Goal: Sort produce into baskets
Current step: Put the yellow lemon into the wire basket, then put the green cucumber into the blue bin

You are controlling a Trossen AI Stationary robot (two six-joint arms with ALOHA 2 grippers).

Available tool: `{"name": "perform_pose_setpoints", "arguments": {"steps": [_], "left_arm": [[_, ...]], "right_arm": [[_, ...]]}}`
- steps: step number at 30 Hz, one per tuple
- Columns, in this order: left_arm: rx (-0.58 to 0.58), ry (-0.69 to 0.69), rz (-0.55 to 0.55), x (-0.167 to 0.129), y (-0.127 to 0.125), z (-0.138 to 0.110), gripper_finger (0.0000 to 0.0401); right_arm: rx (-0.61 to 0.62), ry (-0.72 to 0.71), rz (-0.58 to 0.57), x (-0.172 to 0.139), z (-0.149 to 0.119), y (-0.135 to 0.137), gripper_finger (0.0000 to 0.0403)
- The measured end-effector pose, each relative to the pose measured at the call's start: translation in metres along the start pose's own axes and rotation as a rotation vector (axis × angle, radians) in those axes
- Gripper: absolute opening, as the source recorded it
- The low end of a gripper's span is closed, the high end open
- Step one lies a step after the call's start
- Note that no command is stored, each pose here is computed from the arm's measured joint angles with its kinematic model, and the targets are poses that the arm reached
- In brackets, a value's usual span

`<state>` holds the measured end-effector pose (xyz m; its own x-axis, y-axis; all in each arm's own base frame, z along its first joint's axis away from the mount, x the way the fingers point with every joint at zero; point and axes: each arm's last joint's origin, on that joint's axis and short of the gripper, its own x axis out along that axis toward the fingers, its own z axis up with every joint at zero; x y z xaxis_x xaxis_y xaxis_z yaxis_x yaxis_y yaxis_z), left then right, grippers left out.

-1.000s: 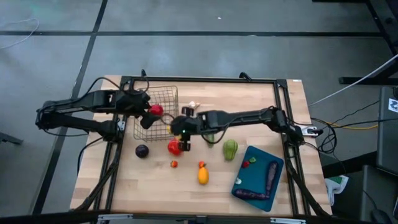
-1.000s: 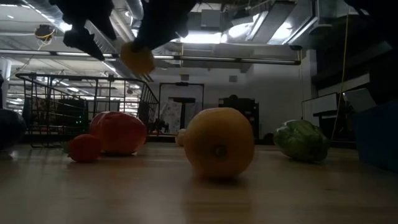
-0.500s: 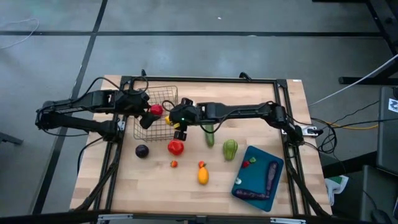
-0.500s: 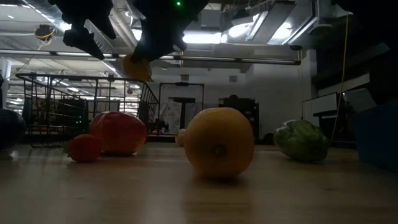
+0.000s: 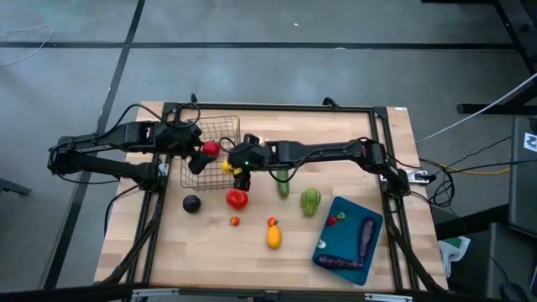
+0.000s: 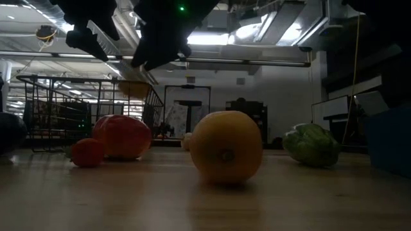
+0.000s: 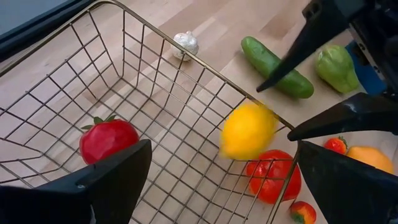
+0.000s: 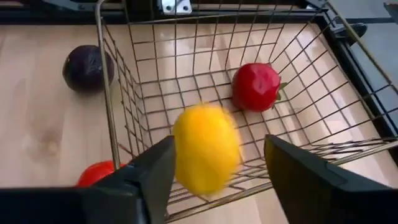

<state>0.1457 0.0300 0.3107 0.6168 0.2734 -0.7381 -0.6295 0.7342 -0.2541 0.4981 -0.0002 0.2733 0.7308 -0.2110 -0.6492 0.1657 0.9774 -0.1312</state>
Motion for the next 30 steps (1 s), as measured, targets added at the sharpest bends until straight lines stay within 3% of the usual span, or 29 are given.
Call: {"name": "perform_pose_setpoints", "arguments": {"steps": [8, 16, 24, 30], "left_arm": [[0.005, 0.0, 0.0, 0.0, 0.0, 0.0, 0.0395], [0.024, 0.0, 0.0, 0.0, 0.0, 0.0, 0.0395], [0.022, 0.001, 0.0, 0.0, 0.0, 0.0, 0.0395], [0.007, 0.002, 0.002, 0.001, 0.0, 0.0, 0.0395]], "right_arm": [[-0.008, 0.023, -0.004, 0.0, -0.002, 0.0, 0.0277], [-0.037, 0.271, -0.043, -0.028, -0.006, -0.016, 0.0269], [0.078, 0.557, -0.16, -0.063, -0.021, -0.034, 0.0269], [0.222, 0.64, -0.204, -0.078, -0.033, -0.03, 0.0269]]}}
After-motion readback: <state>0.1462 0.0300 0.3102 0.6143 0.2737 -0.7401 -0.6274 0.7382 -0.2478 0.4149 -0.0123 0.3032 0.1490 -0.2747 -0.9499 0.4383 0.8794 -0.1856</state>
